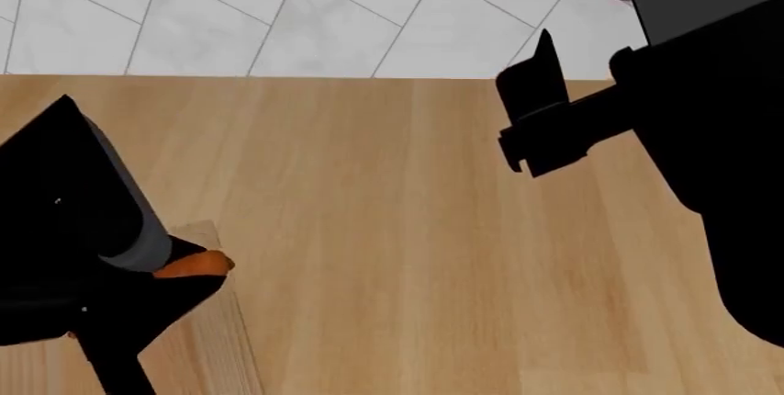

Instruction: Clear the non-vegetable object off the cutting board and place the vegetables onto it.

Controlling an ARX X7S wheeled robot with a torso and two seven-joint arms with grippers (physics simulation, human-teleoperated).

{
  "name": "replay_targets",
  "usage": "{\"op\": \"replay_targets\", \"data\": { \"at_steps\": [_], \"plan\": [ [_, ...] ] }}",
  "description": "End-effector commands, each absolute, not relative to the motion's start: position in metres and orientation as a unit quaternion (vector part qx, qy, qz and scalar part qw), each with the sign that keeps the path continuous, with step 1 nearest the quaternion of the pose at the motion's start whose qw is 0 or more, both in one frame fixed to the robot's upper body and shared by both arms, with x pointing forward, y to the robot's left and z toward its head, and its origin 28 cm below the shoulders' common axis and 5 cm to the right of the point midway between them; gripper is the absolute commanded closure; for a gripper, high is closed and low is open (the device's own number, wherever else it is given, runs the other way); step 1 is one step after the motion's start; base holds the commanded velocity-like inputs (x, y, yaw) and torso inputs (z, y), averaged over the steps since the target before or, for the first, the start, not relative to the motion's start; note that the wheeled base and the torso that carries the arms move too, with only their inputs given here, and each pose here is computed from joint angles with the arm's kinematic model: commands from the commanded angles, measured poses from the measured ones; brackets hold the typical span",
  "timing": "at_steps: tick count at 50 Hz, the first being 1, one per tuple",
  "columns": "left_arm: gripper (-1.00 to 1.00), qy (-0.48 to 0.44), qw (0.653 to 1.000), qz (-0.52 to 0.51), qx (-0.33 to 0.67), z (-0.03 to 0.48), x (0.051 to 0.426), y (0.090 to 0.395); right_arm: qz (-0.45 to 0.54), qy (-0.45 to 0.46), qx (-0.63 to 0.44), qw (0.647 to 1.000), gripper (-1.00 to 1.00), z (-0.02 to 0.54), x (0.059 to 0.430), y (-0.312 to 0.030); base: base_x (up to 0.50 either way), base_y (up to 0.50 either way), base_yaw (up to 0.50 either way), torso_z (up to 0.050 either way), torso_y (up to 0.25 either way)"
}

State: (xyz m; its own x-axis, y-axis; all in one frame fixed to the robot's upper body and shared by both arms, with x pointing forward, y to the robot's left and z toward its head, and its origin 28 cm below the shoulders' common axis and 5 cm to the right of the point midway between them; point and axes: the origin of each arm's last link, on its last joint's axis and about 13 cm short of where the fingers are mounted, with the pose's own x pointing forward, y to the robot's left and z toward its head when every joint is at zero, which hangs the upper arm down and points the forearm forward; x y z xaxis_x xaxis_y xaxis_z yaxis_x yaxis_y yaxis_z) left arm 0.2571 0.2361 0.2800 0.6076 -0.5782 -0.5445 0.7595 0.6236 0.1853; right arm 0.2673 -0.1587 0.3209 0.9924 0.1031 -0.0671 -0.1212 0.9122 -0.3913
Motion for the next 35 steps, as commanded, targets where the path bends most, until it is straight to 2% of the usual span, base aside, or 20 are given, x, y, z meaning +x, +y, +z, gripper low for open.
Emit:
{"op": "replay_targets", "data": {
  "at_steps": [1, 24, 35],
  "plan": [
    [1.00, 0.238, 0.875, -0.362, 0.217, 0.278, 0.250, 0.252, 0.060, 0.021, -0.203, 0.977, -1.00, 0.322, 0.268, -0.157, 0.00, 0.00, 0.00, 0.000, 0.000],
    [1.00, 0.246, 0.887, -0.325, 0.216, 0.264, 0.269, 0.272, 0.059, 0.021, -0.203, 0.977, -1.00, 0.322, 0.268, -0.158, 0.00, 0.00, 0.00, 0.000, 0.000],
    [1.00, 0.257, 0.886, -0.329, 0.203, 0.245, 0.271, 0.270, 0.056, 0.020, -0.204, 0.977, -1.00, 0.324, 0.266, -0.159, 0.00, 0.00, 0.00, 0.000, 0.000]
  ]
}}
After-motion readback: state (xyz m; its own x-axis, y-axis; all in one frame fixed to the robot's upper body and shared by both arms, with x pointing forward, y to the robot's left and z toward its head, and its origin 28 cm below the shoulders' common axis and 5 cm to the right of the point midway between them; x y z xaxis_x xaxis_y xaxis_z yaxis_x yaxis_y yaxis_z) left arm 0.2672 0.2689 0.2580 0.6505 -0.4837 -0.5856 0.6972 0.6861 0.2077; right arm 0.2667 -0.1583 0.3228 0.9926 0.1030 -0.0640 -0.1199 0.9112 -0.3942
